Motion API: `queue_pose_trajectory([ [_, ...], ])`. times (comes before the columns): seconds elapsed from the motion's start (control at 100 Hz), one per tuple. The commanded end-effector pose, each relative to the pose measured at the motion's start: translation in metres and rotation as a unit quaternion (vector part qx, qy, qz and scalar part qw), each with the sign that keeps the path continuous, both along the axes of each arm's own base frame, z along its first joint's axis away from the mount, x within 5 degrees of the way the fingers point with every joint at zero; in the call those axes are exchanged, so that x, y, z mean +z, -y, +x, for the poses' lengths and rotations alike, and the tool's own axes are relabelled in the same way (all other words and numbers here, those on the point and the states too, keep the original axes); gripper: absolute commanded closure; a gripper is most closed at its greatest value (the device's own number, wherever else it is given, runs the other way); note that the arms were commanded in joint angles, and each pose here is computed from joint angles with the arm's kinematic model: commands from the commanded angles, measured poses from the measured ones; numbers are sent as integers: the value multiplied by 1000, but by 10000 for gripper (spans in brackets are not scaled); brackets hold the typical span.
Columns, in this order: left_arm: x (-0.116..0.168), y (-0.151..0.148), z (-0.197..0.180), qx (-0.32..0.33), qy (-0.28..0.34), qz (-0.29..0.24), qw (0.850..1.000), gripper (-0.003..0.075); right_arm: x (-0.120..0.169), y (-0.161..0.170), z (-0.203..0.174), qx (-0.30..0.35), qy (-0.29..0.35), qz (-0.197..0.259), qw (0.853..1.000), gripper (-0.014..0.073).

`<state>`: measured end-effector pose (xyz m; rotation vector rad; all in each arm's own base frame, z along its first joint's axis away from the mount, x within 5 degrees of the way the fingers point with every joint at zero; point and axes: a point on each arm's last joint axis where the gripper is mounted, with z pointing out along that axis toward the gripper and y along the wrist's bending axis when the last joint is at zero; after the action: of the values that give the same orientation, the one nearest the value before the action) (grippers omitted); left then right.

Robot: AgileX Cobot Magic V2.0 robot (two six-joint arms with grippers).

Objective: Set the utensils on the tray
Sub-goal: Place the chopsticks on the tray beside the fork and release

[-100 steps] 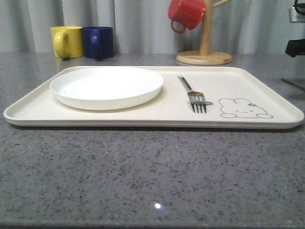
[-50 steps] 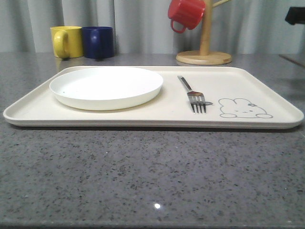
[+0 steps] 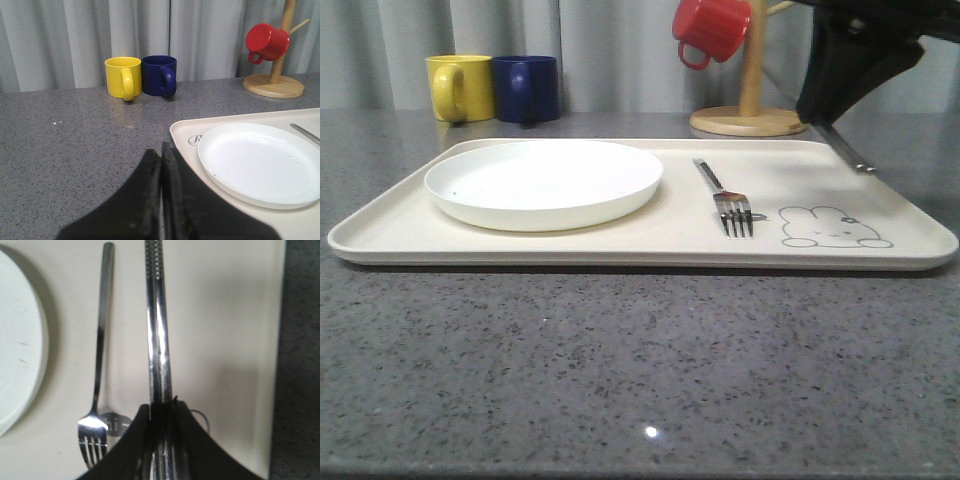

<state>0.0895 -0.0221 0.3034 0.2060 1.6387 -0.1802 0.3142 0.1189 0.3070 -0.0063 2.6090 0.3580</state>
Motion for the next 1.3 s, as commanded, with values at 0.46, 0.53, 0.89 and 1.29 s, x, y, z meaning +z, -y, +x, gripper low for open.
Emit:
queue_pose_trajectory([
  [0.46, 16, -2, 0, 11, 46, -13, 999, 738, -21, -19, 27, -22, 22, 27, 999, 596],
  [0.53, 16, -2, 0, 11, 46, -13, 999, 738, -21, -19, 27, -23, 22, 28, 999, 529],
  [0.89, 16, -2, 0, 11, 46, -13, 999, 738, -15, -17, 24, -22, 31, 28, 999, 279],
  [1.29, 16, -2, 0, 11, 46, -13, 999, 738, 32, 71, 10, -51, 37, -87, 994, 279],
])
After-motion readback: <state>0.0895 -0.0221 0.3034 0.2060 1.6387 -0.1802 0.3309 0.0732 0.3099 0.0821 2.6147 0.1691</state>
